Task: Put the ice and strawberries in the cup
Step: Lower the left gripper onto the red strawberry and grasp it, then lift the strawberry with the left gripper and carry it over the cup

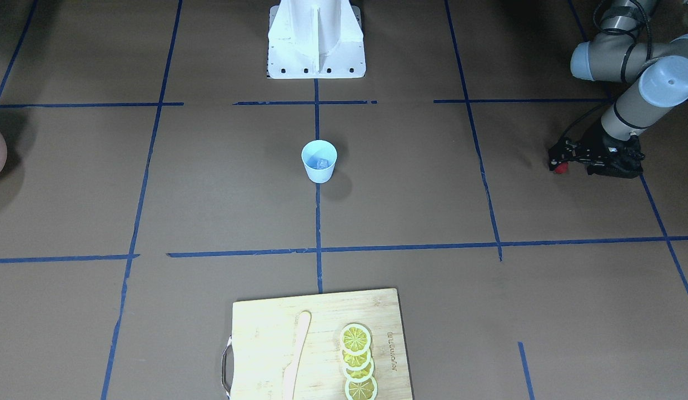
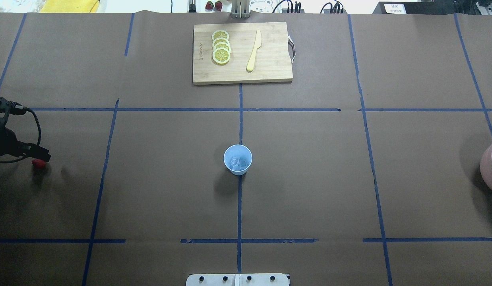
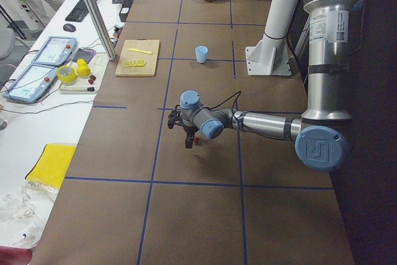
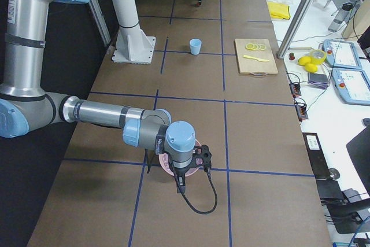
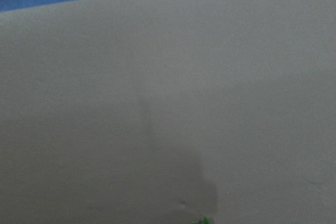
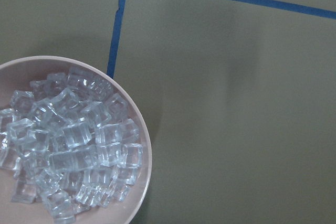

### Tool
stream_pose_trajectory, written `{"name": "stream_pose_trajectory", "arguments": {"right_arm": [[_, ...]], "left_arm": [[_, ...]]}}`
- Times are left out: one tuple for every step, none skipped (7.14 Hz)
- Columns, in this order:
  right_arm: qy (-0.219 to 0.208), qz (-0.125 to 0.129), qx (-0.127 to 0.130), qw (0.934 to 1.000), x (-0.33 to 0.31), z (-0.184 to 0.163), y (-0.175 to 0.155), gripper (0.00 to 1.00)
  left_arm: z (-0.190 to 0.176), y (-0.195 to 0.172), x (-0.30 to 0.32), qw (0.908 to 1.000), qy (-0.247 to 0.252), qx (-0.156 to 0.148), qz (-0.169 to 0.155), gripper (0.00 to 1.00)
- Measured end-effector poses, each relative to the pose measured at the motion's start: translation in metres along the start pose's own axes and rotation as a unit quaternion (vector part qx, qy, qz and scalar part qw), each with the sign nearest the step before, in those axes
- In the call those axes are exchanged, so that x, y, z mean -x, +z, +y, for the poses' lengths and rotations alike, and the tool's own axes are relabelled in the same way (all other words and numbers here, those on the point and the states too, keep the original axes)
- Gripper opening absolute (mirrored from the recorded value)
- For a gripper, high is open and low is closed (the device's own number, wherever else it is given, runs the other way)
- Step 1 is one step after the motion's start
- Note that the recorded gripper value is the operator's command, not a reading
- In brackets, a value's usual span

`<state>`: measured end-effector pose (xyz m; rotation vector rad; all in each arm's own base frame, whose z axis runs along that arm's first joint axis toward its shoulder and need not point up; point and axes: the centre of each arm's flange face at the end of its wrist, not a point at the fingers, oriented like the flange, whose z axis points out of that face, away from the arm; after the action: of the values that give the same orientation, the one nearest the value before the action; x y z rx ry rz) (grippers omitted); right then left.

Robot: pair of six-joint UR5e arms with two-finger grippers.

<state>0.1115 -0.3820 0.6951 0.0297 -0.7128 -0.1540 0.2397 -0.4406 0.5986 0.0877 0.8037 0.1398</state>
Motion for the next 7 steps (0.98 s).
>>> {"name": "stream_pose_trajectory", "arguments": {"right_arm": [[0.0,0.0,0.0,1.0,-0.0002,0.0002,0.0003,0.99],[-0.001,0.0,0.0,1.0,-0.0003,0.0002,0.0003,0.99],[-0.001,0.0,0.0,1.0,-0.0003,0.0002,0.0003,0.99],[-0.001,0.0,0.001,1.0,-0.0004,0.0002,0.0005,0.99],[0.0,0.0,0.001,1.0,-0.0006,0.0002,0.0006,0.99],[0.0,0.0,0.001,1.0,-0.0007,0.0003,0.0008,0.99],[0.001,0.0,0.001,1.0,-0.0008,0.0005,0.0009,0.99]], "left_arm": [[0.001,0.0015,-0.0019,1.0,0.001,0.002,0.001,1.0],[0.0023,0.0033,-0.0039,1.0,0.002,0.005,0.002,0.88],[0.0034,0.0048,-0.0058,1.0,0.003,0.007,0.003,0.59],[0.0047,0.0068,-0.0072,0.9999,0.004,0.01,0.003,0.27],[0.0059,0.0084,-0.0082,0.9999,0.005,0.013,0.003,0.09],[0.0064,0.0091,-0.0087,0.9999,0.005,0.015,0.003,0.06],[0.0065,0.009,-0.009,0.9999,0.006,0.015,0.003,0.02]]}}
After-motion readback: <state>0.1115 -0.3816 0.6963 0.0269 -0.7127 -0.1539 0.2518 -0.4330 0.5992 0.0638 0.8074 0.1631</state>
